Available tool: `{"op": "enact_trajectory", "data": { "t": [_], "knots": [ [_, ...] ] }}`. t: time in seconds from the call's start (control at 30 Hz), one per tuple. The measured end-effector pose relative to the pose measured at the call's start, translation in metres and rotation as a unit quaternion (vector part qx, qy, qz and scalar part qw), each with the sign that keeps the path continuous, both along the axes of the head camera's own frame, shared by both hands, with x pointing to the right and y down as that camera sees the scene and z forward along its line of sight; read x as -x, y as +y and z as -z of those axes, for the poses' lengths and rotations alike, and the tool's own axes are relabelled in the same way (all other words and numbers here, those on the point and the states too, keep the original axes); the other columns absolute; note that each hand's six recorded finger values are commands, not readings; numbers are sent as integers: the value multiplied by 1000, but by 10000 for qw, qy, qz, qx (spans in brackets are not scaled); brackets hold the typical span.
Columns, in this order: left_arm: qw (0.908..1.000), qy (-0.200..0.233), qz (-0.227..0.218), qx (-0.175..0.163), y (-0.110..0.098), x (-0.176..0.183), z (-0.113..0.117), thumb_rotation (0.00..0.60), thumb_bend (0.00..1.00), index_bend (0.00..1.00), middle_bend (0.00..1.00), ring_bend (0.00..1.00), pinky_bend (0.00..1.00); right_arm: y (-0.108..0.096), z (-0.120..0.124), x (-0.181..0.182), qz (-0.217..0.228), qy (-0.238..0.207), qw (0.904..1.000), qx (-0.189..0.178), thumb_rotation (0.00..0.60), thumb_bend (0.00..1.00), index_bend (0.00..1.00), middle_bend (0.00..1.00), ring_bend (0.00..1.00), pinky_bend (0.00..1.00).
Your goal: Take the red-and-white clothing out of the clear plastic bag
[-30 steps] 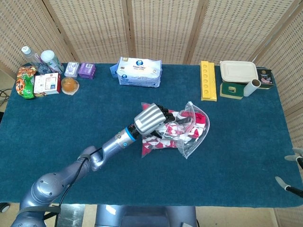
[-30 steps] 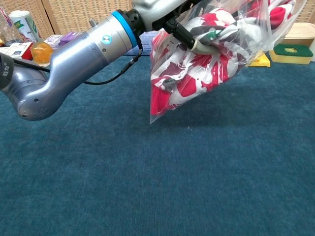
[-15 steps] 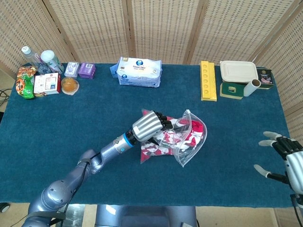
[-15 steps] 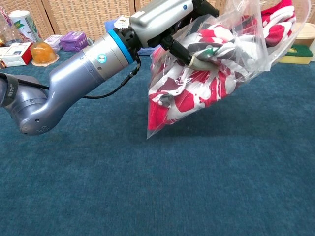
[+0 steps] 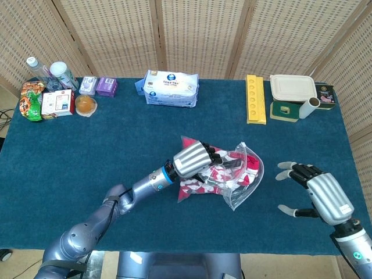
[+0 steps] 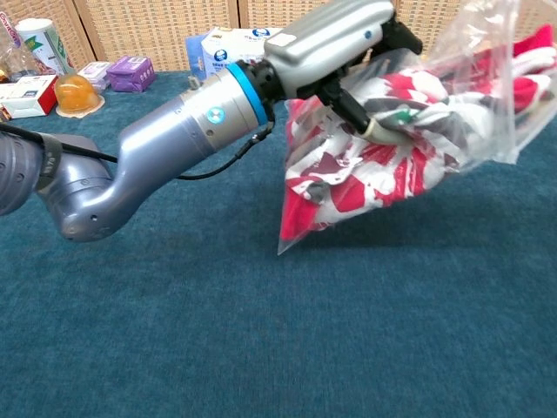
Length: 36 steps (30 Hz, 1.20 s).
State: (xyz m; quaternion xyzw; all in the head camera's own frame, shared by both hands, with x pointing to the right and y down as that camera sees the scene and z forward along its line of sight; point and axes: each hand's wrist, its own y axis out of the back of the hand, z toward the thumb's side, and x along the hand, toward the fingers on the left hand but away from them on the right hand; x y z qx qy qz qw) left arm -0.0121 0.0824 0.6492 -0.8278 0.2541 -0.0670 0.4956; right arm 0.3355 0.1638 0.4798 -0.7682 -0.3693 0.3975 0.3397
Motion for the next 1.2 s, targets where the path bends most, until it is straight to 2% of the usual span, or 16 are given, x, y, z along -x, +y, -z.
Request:
{"op": "enact_trajectory", "data": {
  "t": [0.2,0.5,0.73,0.97,1.2],
  "knots": [
    [10000,-45,-58,-16,4,-11,-1,600,144,825,707,698,743,-12,-10,26,252,-143,9983,512,541,72,377,282,321,322],
    [10000,-27,-87,-14,7,-18,-1,600,143,825,708,698,734,-18,-16,32,251,52,9980,581,543,71,383,264,301,299],
    [10000,17,-80,-16,7,-18,1,600,141,825,708,697,723,-24,-19,28,184,489,9983,266,542,72,397,264,376,294],
    [10000,-7,-66,-40,6,-19,0,600,136,824,708,697,716,-30,-24,30,62,1115,9934,-263,542,70,412,333,504,362],
    [10000,-38,-48,-66,7,-22,0,600,130,825,707,697,708,-33,-23,33,-132,1206,9918,-392,517,70,412,405,604,410]
  ]
}}
